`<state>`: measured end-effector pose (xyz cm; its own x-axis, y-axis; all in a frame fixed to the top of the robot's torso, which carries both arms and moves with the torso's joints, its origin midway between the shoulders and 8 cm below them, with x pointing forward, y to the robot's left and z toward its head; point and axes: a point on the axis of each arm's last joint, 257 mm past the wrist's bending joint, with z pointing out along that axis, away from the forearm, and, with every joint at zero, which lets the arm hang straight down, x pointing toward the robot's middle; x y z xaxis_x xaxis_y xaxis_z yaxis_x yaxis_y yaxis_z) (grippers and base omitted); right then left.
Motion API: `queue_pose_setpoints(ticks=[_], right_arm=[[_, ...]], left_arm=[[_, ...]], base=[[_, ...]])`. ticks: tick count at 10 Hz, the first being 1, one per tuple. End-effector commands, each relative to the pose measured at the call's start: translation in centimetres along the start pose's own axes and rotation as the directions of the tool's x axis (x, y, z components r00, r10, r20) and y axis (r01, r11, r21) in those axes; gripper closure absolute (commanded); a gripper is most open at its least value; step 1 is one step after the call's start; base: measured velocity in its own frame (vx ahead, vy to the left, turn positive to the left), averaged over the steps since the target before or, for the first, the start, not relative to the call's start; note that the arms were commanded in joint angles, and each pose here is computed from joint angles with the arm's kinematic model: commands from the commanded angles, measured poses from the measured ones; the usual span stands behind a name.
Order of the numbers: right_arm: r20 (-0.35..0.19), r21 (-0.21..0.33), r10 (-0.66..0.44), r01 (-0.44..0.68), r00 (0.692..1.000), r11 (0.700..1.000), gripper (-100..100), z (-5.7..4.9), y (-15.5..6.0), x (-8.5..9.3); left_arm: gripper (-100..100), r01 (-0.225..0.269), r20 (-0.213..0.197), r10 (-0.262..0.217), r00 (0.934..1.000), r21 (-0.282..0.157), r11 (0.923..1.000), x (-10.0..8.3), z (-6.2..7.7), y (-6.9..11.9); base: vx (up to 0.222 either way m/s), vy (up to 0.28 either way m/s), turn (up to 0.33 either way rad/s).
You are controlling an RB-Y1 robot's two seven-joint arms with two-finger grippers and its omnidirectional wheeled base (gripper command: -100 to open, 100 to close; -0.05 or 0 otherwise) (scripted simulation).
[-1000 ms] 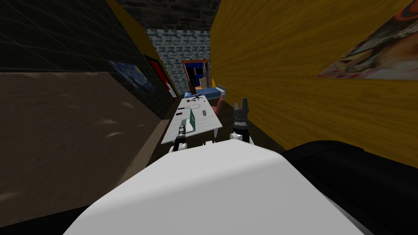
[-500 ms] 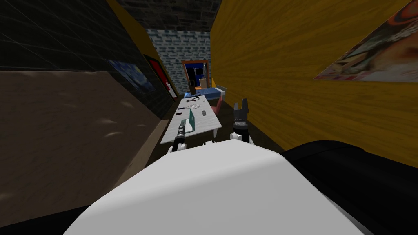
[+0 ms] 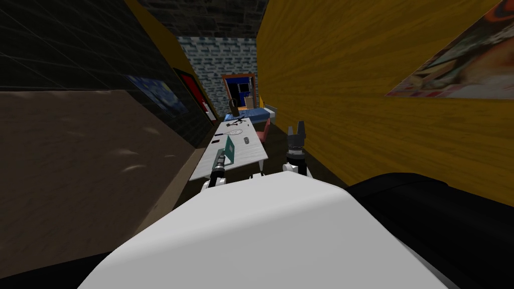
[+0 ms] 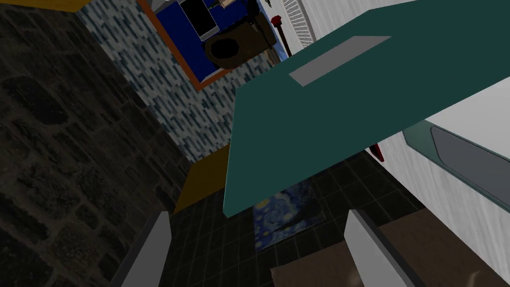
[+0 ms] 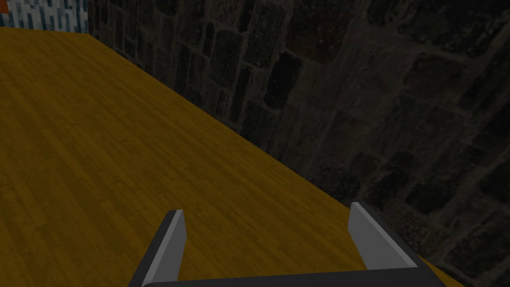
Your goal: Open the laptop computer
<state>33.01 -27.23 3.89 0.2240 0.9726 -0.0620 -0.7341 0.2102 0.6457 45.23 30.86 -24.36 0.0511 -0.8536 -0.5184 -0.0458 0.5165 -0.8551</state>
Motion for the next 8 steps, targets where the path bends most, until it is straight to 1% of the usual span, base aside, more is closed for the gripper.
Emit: queue_pose_setpoints(ticks=[1, 2, 3, 4, 5, 6, 7, 8], right_arm=[[0.000, 0.000, 0.000, 0.000, 1.000, 1.000, 0, 0.0, 0.0, 0.0], [0.000, 0.000, 0.000, 0.000, 1.000, 1.000, 0, 0.0, 0.0, 0.0], [0.000, 0.000, 0.000, 0.000, 1.000, 1.000, 0, 0.0, 0.0, 0.0], [0.000, 0.000, 0.000, 0.000, 1.000, 1.000, 0, 0.0, 0.0, 0.0], [0.000, 0.000, 0.000, 0.000, 1.000, 1.000, 0, 0.0, 0.0, 0.0], [0.000, 0.000, 0.000, 0.000, 1.000, 1.000, 0, 0.0, 0.0, 0.0], [0.000, 0.000, 0.000, 0.000, 1.000, 1.000, 0, 0.0, 0.0, 0.0], [0.000, 0.000, 0.000, 0.000, 1.000, 1.000, 0, 0.0, 0.0, 0.0]], left_arm=[[-100, -0.007, 0.000, 0.007, 1.0000, -0.001, 1.0000, 0.0, 0.0, 0.0], [100, -0.006, 0.000, 0.006, 1.0000, -0.001, 1.0000, 0.0, 0.0, 0.0], [100, 0.071, -0.001, -0.071, 0.9975, 0.002, 0.9975, 0.7, 0.3, -0.2], [100, 0.110, -0.001, -0.110, 0.9939, 0.003, 0.9939, 1.0, 0.4, -0.3], [100, 0.148, -0.002, -0.148, 0.9890, 0.004, 0.9889, 1.4, 0.6, -0.4], [100, 0.186, -0.002, -0.186, 0.9825, 0.005, 0.9825, 1.7, 0.7, -0.6], [100, 0.262, -0.004, -0.262, 0.9652, 0.008, 0.9651, 2.4, 1.0, -0.8], [100, 0.299, -0.005, -0.299, 0.9543, 0.009, 0.9543, 2.8, 1.2, -1.0]], base=[[0.005, -0.013, 0.000], [0.003, -0.005, 0.000], [-0.026, 0.079, 0.009], [-0.028, 0.151, -0.013], [-0.014, 0.156, -0.007], [-0.014, 0.154, 0.010], [-0.039, 0.176, 0.009], [-0.064, 0.166, 0.000]])
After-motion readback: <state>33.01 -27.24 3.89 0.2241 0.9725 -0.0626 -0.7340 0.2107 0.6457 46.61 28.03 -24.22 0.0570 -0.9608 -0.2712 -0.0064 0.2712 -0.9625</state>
